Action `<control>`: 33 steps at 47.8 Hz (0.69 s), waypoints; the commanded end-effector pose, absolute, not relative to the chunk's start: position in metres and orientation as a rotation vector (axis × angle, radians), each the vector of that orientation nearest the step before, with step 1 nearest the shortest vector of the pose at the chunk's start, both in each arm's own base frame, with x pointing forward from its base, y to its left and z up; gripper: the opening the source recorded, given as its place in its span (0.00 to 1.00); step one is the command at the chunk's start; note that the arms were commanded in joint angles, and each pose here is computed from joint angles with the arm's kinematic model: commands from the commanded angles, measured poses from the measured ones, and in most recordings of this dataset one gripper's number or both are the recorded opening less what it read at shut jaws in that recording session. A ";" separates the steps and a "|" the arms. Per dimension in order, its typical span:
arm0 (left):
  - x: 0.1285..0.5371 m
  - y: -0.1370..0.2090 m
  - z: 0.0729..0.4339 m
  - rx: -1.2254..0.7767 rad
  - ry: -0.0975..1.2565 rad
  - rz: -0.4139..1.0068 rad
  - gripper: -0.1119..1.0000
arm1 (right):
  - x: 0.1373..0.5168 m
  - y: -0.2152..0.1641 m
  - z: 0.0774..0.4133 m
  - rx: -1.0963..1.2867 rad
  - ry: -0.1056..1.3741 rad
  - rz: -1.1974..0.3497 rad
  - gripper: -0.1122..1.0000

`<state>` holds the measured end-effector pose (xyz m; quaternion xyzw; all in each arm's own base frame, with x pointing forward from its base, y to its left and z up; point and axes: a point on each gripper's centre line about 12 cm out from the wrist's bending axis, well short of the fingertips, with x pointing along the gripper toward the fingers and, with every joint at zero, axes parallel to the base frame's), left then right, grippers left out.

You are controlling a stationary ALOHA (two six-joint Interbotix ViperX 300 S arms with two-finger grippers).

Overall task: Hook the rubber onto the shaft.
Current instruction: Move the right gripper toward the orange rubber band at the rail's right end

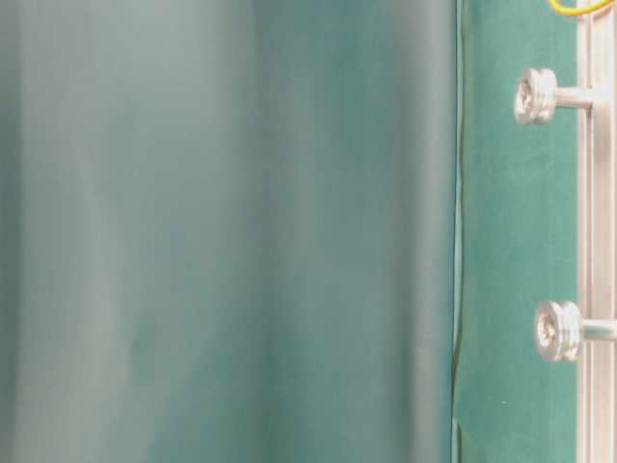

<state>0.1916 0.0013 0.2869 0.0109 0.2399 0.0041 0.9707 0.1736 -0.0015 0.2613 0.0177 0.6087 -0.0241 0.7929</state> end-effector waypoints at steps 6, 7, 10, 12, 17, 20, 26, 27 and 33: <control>0.195 0.001 0.300 0.022 0.454 0.008 0.10 | 0.177 -0.003 0.270 0.038 1.286 -0.058 0.12; 0.195 0.001 0.300 0.022 0.454 0.008 0.10 | 0.177 -0.003 0.270 0.038 1.284 -0.058 0.12; 0.195 0.001 0.300 0.022 0.454 0.008 0.10 | 0.177 -0.003 0.270 0.038 1.284 -0.058 0.12; 0.195 0.001 0.300 0.022 0.454 0.008 0.10 | 0.177 -0.003 0.270 0.038 1.286 -0.058 0.12; 0.195 0.001 0.300 0.024 0.454 0.007 0.10 | 0.177 -0.003 0.270 0.038 1.286 -0.058 0.13; 0.195 0.001 0.300 0.024 0.454 0.007 0.10 | 0.177 -0.003 0.270 0.036 1.287 -0.059 0.13; 0.195 0.001 0.300 0.021 0.454 0.007 0.10 | 0.177 -0.003 0.270 0.038 1.287 -0.058 0.18; 0.195 0.001 0.299 0.022 0.455 0.008 0.10 | 0.177 -0.002 0.270 0.035 1.289 -0.058 0.23; 0.195 0.001 0.300 0.022 0.454 0.008 0.10 | 0.177 -0.003 0.270 0.036 1.289 -0.059 0.54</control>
